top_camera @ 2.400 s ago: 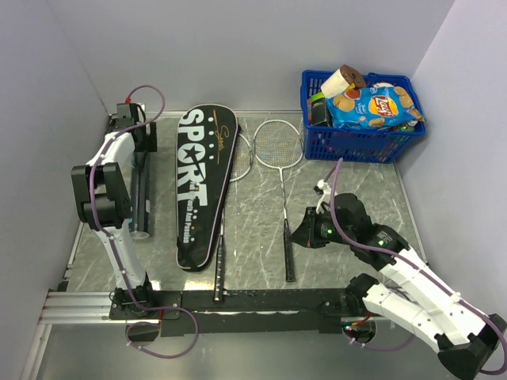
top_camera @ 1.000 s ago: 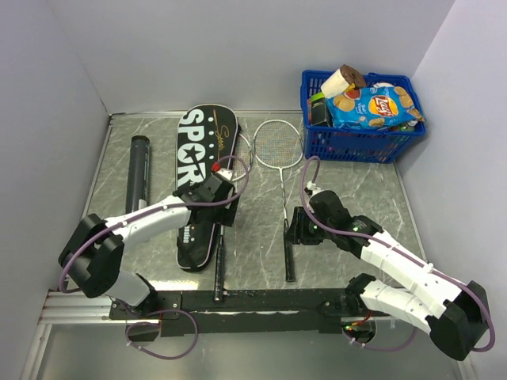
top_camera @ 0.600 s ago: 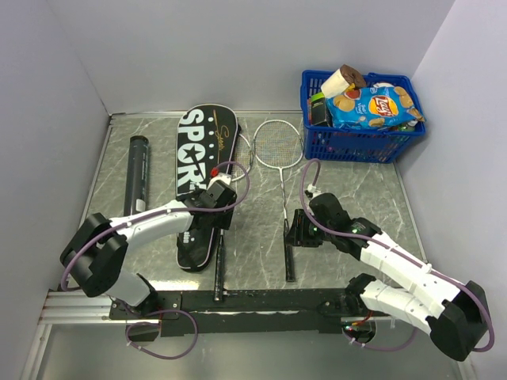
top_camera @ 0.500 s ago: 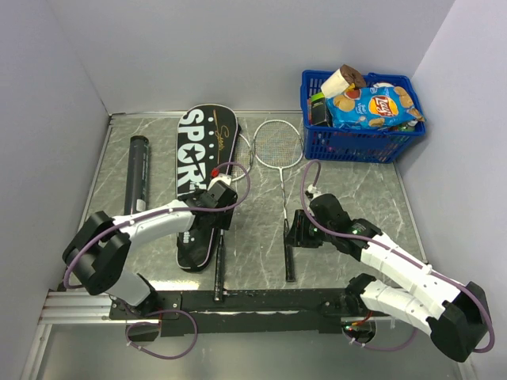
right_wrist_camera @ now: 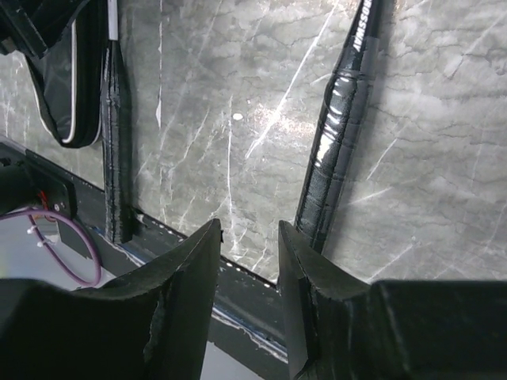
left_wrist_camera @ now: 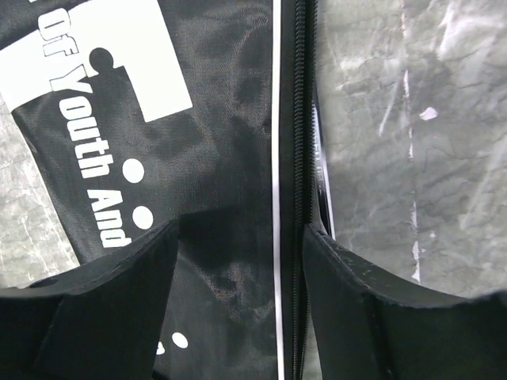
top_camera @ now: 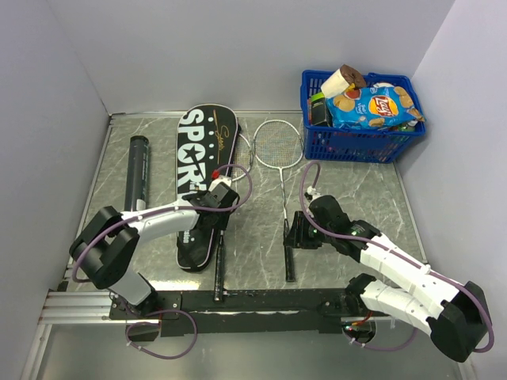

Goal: Pack up the badminton gear

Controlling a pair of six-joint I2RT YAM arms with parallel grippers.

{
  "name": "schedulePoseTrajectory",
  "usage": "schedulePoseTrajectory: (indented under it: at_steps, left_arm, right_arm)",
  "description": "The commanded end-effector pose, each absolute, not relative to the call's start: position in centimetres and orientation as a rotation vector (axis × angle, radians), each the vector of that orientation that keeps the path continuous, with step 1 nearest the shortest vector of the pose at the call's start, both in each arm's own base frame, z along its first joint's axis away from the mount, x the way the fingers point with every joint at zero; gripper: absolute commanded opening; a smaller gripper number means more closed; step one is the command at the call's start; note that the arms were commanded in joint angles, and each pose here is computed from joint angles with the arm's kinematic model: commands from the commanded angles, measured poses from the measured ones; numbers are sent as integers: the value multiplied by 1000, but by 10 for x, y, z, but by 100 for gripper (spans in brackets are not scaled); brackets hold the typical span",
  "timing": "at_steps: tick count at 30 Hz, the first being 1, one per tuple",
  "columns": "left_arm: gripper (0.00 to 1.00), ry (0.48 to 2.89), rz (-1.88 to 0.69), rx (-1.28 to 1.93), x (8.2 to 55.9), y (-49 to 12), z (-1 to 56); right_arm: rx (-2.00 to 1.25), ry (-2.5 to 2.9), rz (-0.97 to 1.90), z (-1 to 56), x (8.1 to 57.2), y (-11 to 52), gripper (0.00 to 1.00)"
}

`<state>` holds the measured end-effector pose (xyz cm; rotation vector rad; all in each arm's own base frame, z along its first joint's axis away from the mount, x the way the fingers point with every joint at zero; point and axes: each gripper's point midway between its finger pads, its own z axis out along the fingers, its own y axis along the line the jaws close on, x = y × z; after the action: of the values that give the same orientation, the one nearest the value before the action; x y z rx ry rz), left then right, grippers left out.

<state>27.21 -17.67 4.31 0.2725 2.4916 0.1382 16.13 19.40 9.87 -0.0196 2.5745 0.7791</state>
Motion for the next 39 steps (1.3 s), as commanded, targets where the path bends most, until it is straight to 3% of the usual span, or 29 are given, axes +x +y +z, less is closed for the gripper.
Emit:
schedulePoseTrajectory:
  at_steps: [1, 4, 5, 10, 14, 20, 28, 39]
  left_arm:
    - [66, 2474, 155, 247, 278, -179, 45]
    - [54, 2489, 153, 259, 276, -180, 40]
    - [44, 2492, 157, 257, 276, -179, 39]
    - [16, 2515, 165, 266, 272, -178, 30]
    - [1, 2530, 154, 273, 269, -179, 26]
    - [1, 2496, 61, 259, 272, -189, 43]
    - [1, 2368, -100, 210, 280, -203, 110]
    - [1, 2284, -130, 106, 295, -173, 149]
  right_arm:
    - [-7, 2554, 811, 98, 165, 198, 42]
    - [-11, 2552, 811, 97, 165, 198, 42]
    - [-11, 2555, 809, 96, 164, 198, 42]
    - [-13, 2558, 808, 92, 163, 197, 42]
    - [-19, 2560, 810, 90, 163, 197, 42]
    - [-54, 2535, 832, 103, 169, 204, 41]
    - [-73, 2510, 782, 125, 204, 221, 43]
    - [-78, 2530, 625, 122, 258, 248, 42]
